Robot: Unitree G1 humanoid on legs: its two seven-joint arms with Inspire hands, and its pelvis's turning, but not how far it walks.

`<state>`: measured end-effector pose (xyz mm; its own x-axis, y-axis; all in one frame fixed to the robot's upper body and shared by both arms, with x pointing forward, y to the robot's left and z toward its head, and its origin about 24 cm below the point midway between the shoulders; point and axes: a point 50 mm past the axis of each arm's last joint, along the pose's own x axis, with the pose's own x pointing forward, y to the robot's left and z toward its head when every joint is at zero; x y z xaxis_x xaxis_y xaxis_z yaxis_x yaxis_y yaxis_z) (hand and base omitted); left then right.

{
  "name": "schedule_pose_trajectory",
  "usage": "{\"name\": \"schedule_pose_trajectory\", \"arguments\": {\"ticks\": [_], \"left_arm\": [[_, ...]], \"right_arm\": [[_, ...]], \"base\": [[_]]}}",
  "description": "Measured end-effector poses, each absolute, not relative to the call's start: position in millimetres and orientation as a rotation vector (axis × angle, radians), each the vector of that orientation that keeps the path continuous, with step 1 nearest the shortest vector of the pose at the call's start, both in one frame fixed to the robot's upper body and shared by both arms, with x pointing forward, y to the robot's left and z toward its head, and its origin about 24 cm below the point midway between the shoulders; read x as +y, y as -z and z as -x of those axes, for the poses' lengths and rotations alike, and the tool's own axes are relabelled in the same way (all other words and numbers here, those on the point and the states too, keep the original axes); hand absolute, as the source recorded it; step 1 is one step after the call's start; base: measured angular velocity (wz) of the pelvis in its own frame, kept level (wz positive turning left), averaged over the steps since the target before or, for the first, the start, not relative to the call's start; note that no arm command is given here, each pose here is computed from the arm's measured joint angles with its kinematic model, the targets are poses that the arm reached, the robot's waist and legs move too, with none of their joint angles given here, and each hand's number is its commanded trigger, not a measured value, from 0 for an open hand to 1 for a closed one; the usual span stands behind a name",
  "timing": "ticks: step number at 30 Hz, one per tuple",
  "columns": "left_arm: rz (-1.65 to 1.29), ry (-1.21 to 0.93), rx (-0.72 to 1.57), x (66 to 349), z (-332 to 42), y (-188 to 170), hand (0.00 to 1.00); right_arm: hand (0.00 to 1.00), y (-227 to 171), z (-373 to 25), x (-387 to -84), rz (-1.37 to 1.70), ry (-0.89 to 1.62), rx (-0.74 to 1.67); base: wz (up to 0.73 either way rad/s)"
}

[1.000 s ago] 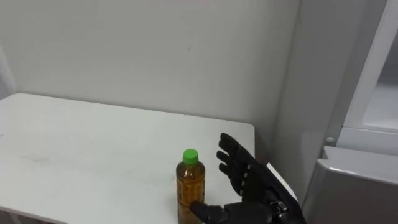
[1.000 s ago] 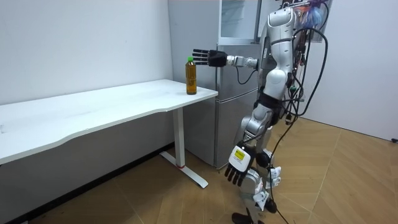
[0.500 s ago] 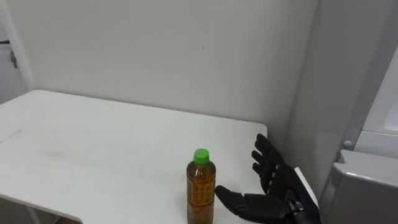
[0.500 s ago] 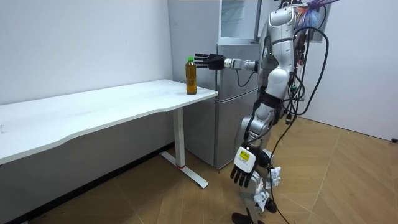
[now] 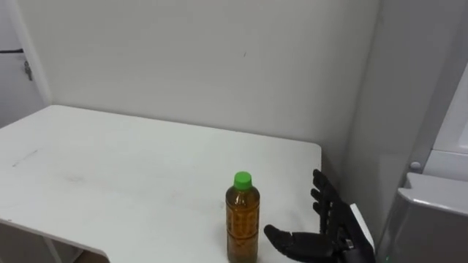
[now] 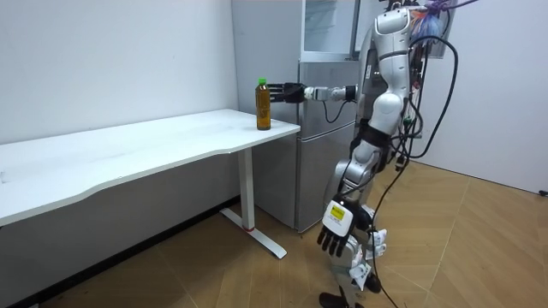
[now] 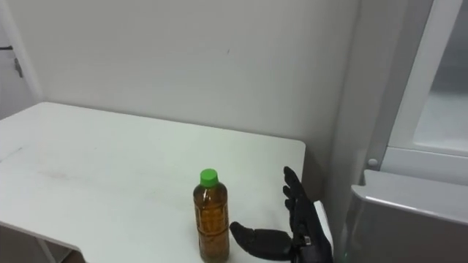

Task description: Put the bottle in the upper fridge

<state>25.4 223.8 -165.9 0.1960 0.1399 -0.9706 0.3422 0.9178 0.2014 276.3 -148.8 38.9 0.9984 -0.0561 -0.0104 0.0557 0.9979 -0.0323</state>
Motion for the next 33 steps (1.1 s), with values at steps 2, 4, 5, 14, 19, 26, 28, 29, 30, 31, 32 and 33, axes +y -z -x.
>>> {"name": "schedule_pose_trajectory", "arguments": {"ticks": [2,4,5,14,19,26,28,29,30,31,32,33], "left_arm": [[-0.416,0.150,1.380,224,-25,166,0.00],[-0.416,0.151,1.381,224,-25,166,0.00],[-0.416,0.152,1.382,224,-25,166,0.00],[-0.403,0.183,1.389,224,-25,166,0.00],[-0.401,0.187,1.388,224,-25,166,0.00],[-0.402,0.188,1.375,224,-28,165,0.00],[-0.403,0.189,1.372,224,-29,165,0.00],[-0.404,0.189,1.372,224,-29,165,0.00],[-0.406,0.189,1.372,225,-29,165,0.00],[-0.411,0.192,1.372,225,-29,165,0.00],[-0.413,0.193,1.370,225,-30,165,0.00],[-0.413,0.193,1.369,225,-30,165,0.00]], "right_arm": [[0.00,-36,-276,-150,0.037,0.060,0.026],[0.00,-33,-276,-151,0.042,0.068,0.038],[0.00,-31,-276,-152,0.045,0.076,0.046],[0.00,-21,-277,-152,0.070,0.054,0.090],[0.00,-22,-278,-148,0.091,0.019,0.081],[0.00,-21,-278,-147,0.095,0.003,0.086],[0.00,-20,-278,-145,0.096,-0.005,0.087],[0.00,-20,-277,-145,0.098,-0.008,0.090],[0.00,-19,-277,-145,0.099,-0.009,0.094],[0.00,-16,-277,-145,0.103,-0.012,0.106],[0.00,-12,-276,-146,0.107,-0.013,0.121],[0.00,-11,-276,-146,0.109,-0.013,0.126]], "base": [[0.14],[0.12],[0.09],[0.02],[0.01],[0.04],[0.02],[0.04],[0.07],[0.09],[0.11],[0.11]]}}
